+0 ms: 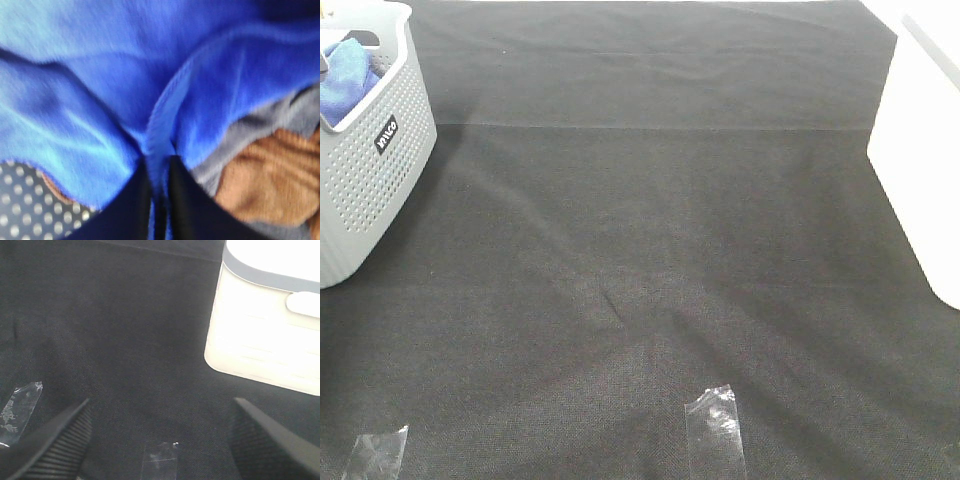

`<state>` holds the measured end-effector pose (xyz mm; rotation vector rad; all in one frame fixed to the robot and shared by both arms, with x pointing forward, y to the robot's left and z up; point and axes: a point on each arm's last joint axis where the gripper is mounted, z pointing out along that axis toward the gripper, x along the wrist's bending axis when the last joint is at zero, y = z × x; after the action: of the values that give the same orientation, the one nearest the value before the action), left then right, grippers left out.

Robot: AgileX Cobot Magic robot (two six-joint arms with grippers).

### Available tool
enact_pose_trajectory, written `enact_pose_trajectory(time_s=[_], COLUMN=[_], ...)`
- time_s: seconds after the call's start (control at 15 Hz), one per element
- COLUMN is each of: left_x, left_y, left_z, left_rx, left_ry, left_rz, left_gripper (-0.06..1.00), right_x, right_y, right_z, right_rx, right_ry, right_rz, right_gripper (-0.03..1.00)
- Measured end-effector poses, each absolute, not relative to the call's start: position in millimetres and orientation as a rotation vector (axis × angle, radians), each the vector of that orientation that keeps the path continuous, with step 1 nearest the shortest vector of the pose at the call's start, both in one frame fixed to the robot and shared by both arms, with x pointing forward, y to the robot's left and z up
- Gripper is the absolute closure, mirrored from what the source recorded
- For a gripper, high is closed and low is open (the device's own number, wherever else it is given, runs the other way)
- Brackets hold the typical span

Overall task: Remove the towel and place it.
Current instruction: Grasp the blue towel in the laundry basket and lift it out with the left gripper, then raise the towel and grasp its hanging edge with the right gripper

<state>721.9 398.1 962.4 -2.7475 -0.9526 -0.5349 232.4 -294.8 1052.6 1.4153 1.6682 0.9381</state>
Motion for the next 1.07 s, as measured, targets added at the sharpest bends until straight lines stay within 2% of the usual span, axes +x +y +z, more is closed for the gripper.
enact_pose_trajectory(time_s=[0.2, 0.33, 0.53, 0.73, 1.07], left_x=[717, 710, 686, 660, 607], left_y=[399, 398, 393, 377, 326], left_z=[968, 990, 1057, 1115, 1205], left_rx=[-2.731, -2.716, -2.637, -2.62, -2.652], left_ry=[-0.953, -0.983, -1.211, -1.268, -1.292], left_rz=[-0.486, -0.508, -0.649, -0.795, -1.148], left_gripper=[0.94, 0.94, 0.94, 0.94, 0.94], right_x=[232, 232, 232, 232, 233], right_y=[-295, -295, -295, -295, -294], right_z=[1053, 1053, 1053, 1053, 1054], right_rx=[1.415, 1.415, 1.415, 1.415, 1.408], right_ry=[1.668, 1.668, 1.668, 1.668, 1.659], right_rz=[0.938, 0.938, 0.936, 0.936, 0.954], right_gripper=[0.21, 0.21, 0.21, 0.21, 0.21])
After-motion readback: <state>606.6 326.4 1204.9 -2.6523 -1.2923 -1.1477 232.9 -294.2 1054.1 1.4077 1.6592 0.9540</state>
